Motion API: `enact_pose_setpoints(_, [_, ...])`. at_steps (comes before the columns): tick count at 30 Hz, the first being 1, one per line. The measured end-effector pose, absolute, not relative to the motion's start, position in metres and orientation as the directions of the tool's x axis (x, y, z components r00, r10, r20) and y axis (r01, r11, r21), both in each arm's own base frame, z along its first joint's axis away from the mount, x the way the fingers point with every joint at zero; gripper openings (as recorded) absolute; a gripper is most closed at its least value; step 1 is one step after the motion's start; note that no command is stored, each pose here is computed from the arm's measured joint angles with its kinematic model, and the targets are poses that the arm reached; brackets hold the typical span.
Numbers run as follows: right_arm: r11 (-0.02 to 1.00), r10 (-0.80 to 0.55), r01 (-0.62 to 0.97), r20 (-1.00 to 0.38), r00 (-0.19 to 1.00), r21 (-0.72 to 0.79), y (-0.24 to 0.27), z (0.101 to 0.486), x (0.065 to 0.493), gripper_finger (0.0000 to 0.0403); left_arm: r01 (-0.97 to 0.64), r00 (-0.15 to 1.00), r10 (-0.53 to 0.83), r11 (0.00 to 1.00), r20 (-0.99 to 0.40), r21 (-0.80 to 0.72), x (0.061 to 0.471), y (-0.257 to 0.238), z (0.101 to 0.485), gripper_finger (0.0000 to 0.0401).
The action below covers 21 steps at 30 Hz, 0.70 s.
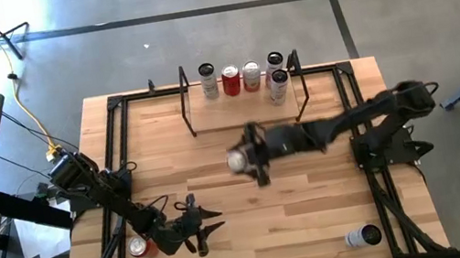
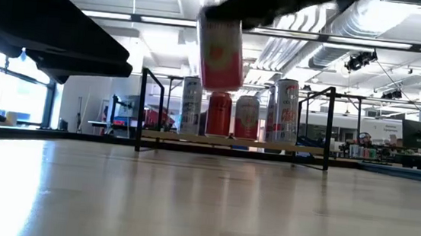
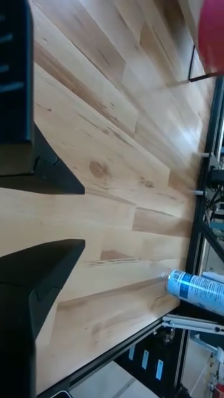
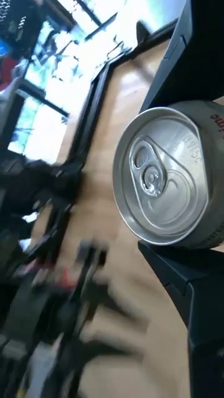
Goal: Place canned beverage on shelf
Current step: Put the pink and white soda can on the shelf aligned with the other pink and white soda can
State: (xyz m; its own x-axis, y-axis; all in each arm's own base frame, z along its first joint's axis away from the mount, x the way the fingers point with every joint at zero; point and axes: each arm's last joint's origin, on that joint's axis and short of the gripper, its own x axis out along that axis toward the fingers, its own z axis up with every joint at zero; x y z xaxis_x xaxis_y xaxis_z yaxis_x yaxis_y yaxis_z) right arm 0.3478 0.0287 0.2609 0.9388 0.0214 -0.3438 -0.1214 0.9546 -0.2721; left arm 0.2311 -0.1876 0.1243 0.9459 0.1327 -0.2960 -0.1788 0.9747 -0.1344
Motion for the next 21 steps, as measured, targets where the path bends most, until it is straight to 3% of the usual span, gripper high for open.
enact_pose_setpoints(10, [0.969,-0.004,-0.077,-0.328,0.945,-0.234,-0.088,0.257,0.341,0.0283,-0.164,0.946,0.116,0.976,-0.302,-0.14,0.231,-0.188,0.124,0.0088])
enact_pose_setpoints(21, [0.981,-0.036,-0.028,-0.326,0.945,-0.191,-0.146,0.23,0.339,0.0283,-0.166,0.945,0.116,0.975,-0.304,-0.145,0.233,-0.186,0.124,0.007])
